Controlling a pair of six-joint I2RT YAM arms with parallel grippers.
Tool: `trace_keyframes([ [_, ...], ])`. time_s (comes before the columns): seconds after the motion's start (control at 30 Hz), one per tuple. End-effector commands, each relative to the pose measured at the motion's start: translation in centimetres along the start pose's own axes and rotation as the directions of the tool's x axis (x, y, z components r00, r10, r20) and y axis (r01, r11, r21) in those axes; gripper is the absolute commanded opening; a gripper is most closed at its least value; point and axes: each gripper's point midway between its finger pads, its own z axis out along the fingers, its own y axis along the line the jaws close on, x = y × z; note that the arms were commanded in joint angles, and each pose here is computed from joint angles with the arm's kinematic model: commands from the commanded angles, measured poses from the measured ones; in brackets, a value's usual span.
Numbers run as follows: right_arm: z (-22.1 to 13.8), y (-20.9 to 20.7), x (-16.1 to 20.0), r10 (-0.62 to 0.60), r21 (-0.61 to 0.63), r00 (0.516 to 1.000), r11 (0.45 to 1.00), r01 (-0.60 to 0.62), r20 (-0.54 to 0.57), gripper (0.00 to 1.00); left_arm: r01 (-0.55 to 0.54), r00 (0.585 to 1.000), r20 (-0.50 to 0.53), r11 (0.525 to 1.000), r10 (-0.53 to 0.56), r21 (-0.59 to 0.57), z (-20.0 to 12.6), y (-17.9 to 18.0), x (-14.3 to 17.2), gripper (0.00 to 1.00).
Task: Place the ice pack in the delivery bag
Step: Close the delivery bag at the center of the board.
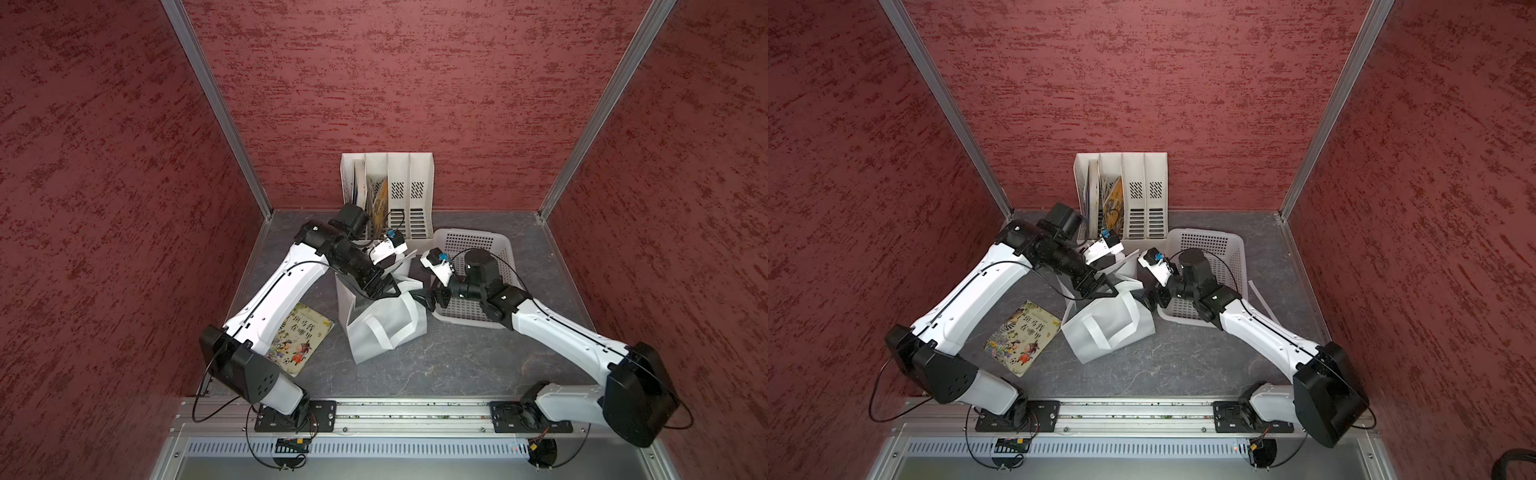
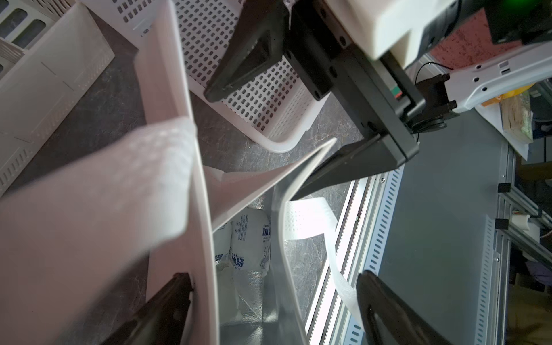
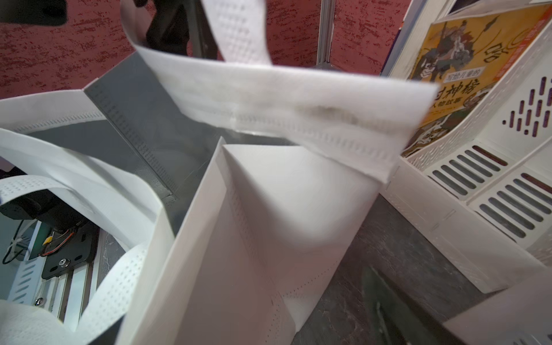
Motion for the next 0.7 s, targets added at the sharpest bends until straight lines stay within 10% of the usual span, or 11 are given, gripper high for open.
trace_keyframes([
  [0.0, -0.1, 0.5, -3.4, -0.055, -0.069, 0.995, 0.996, 0.061, 0.088, 0.80, -0.030, 0.999, -0.041, 0.999, 0.029, -0.018, 0.3, 0.1, 0.7, 0.91],
  [0.2, 0.2, 1.4, -3.6, -0.026, -0.138, 0.994, 0.990, 0.040, 0.105, 0.44, -0.068, 0.990, -0.136, 0.975, 0.039, -0.213, 0.7, 3.2, 2.2, 0.78],
  [0.33, -0.1, 1.7, -3.2, -0.020, -0.147, 0.994, 0.989, 0.036, 0.106, 0.37, -0.074, 0.989, -0.142, 0.960, 0.036, -0.270, 0.4, 4.2, 2.2, 0.57],
  [0.5, -0.5, 2.2, -2.9, -0.010, -0.155, 0.994, 0.987, 0.026, 0.106, 0.41, -0.089, 0.991, -0.121, 0.966, 0.060, -0.244, 0.5, 3.7, 1.7, 0.18],
  [0.67, -2.1, 1.9, -2.4, -0.035, -0.066, 0.993, 0.997, 0.042, 0.114, 0.79, -0.140, 0.988, -0.092, 0.978, 0.126, -0.154, 0.4, 2.0, 1.5, 0.09],
])
